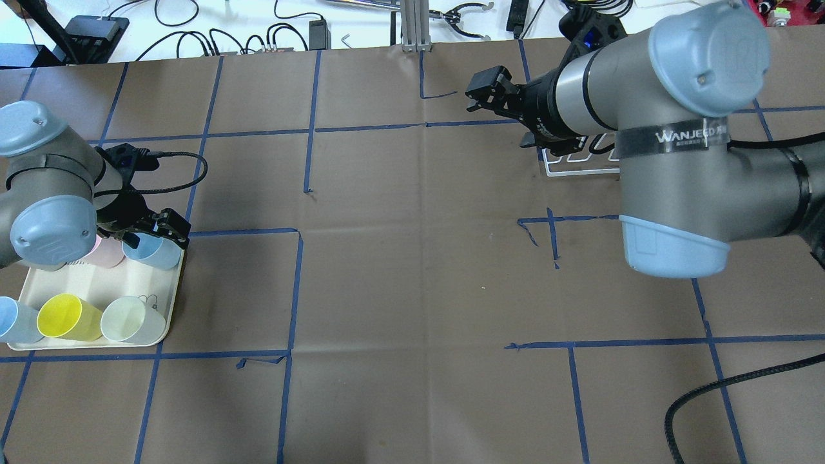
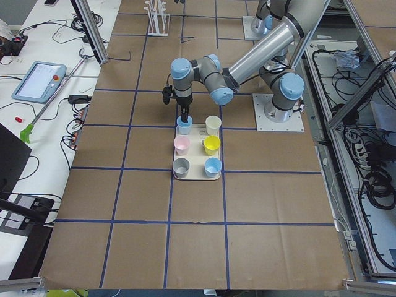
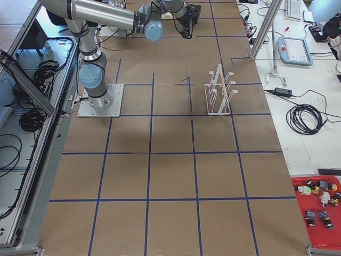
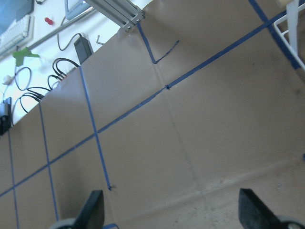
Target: Transfer IKEA cup to right arm and place on rack
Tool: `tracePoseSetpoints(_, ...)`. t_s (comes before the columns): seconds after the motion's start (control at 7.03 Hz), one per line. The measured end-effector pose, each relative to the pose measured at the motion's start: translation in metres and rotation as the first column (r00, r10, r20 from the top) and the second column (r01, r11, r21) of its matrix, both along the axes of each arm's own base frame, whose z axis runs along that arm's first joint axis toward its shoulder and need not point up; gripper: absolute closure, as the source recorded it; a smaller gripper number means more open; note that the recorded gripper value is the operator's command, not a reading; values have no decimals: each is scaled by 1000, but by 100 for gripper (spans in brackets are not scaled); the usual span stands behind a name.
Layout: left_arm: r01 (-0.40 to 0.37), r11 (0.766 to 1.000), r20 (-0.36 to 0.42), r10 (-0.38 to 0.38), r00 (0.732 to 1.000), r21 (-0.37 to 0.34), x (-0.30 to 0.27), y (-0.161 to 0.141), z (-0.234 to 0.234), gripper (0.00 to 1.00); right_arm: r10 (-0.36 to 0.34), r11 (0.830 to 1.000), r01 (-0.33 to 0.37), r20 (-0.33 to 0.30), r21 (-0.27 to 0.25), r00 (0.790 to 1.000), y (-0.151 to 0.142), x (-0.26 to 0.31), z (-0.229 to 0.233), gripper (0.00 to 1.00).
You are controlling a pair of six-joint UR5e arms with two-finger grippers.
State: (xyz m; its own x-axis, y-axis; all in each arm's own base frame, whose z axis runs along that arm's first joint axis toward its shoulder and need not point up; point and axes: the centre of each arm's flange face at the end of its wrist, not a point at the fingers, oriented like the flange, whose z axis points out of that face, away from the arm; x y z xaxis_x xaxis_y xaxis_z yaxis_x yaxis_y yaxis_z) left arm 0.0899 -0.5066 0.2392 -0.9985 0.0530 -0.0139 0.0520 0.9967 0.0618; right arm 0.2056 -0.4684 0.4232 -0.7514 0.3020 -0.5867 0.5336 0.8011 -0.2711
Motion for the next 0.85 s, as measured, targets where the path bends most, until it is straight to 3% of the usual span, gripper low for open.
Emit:
tracePoseSetpoints(0.14, 0, 1000, 8, 0, 1000, 2, 2, -2, -5, 9, -54, 998, 57, 95, -36, 994, 10, 3, -11, 0)
tracePoseSetpoints(0.28, 0, 1000, 12, 0, 1000, 0, 3, -3, -9, 28, -115, 990, 130, 195, -62, 974, 22, 5, -22, 0)
tracePoseSetpoints(0.57, 2, 1000, 19, -1, 1000, -19, 2, -5, -3, 68, -206, 967, 248, 403, -52, 892, 49, 8, -35, 0)
tracePoseSetpoints(0.71, 1, 1000, 21, -1, 1000, -25, 2, -6, 0, 82, -225, 960, 275, 460, -44, 859, 56, 9, -37, 0)
tracePoseSetpoints(0.85, -1, 1000, 21, 1, 1000, -27, 2, -7, 1, 91, -228, 957, 286, 486, -47, 844, 60, 9, -38, 0)
